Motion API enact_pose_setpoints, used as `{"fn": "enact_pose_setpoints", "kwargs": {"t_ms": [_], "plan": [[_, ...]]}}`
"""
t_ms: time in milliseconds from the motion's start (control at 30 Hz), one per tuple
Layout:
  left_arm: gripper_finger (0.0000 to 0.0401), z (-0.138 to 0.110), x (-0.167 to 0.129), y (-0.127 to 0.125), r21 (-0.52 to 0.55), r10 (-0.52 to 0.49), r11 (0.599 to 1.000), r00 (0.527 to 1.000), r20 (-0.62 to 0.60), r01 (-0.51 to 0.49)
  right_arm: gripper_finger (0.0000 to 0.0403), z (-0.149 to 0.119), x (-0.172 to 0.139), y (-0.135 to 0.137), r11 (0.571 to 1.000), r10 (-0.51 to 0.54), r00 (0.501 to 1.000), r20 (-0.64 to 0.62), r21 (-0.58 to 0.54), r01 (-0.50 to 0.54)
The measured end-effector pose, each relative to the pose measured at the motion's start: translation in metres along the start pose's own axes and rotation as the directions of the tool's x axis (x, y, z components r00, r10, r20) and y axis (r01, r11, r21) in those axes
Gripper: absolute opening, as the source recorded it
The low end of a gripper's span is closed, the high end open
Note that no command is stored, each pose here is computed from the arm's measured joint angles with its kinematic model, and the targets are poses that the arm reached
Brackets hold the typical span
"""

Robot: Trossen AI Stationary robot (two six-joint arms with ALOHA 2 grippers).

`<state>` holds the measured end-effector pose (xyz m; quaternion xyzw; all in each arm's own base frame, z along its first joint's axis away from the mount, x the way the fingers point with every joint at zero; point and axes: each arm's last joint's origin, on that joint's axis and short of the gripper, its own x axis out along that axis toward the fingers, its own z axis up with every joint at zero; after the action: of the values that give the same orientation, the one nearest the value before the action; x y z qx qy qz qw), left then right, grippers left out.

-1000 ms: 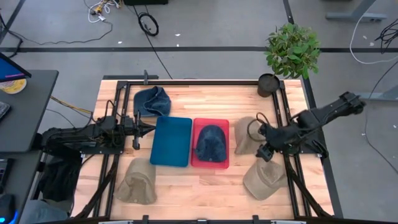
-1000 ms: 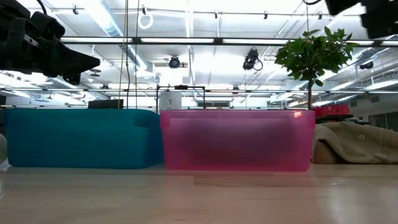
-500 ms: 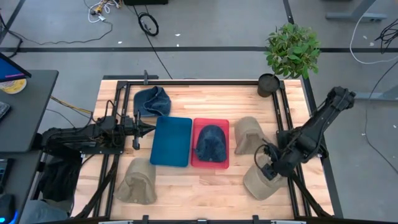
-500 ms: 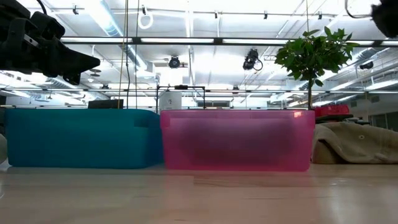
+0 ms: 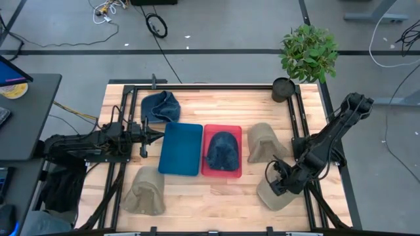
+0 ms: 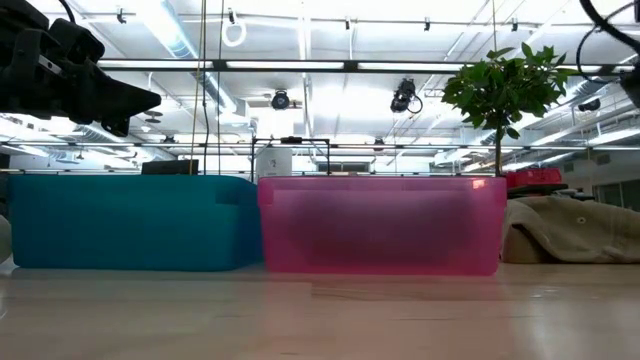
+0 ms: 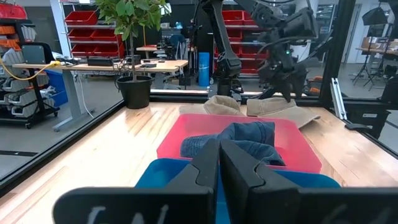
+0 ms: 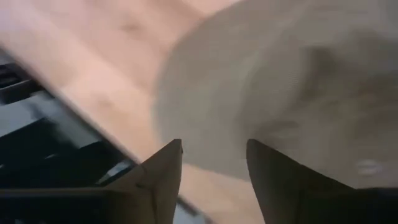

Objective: Pick & Place hat
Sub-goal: Put the bottom right brown cap into the blue bin

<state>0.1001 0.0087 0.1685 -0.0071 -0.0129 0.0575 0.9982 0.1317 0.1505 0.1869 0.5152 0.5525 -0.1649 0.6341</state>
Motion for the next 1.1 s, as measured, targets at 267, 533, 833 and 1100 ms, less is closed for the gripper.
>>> {"fn": "enact_pose_setpoints", "kwargs": {"t_ms": [267, 533, 833, 1100], "plan": [[0.0016, 0.010, 0.000, 0.000, -0.391, -0.002, 0.919, 0.995, 0.100, 0.041, 0.0155, -0.002, -0.013, 0.012, 0.999, 0.017, 0.998, 0.060, -0.049, -0.014], [0.0016, 0.011, -0.001, 0.000, -0.694, 0.015, 0.717, 0.993, 0.113, 0.068, 0.0148, 0.001, -0.014, 0.003, 0.996, -0.080, 0.993, 0.091, -0.017, 0.082], [0.0016, 0.011, -0.001, 0.000, -0.876, 0.017, 0.473, 0.993, 0.114, 0.092, 0.0148, 0.003, -0.015, -0.005, 0.986, -0.166, 0.982, 0.088, 0.020, 0.165], [0.0016, 0.011, -0.001, 0.000, -0.878, -0.003, 0.467, 0.994, 0.113, 0.101, 0.0148, 0.005, 0.004, -0.015, 0.994, -0.109, 0.993, 0.041, 0.015, 0.109]]}}
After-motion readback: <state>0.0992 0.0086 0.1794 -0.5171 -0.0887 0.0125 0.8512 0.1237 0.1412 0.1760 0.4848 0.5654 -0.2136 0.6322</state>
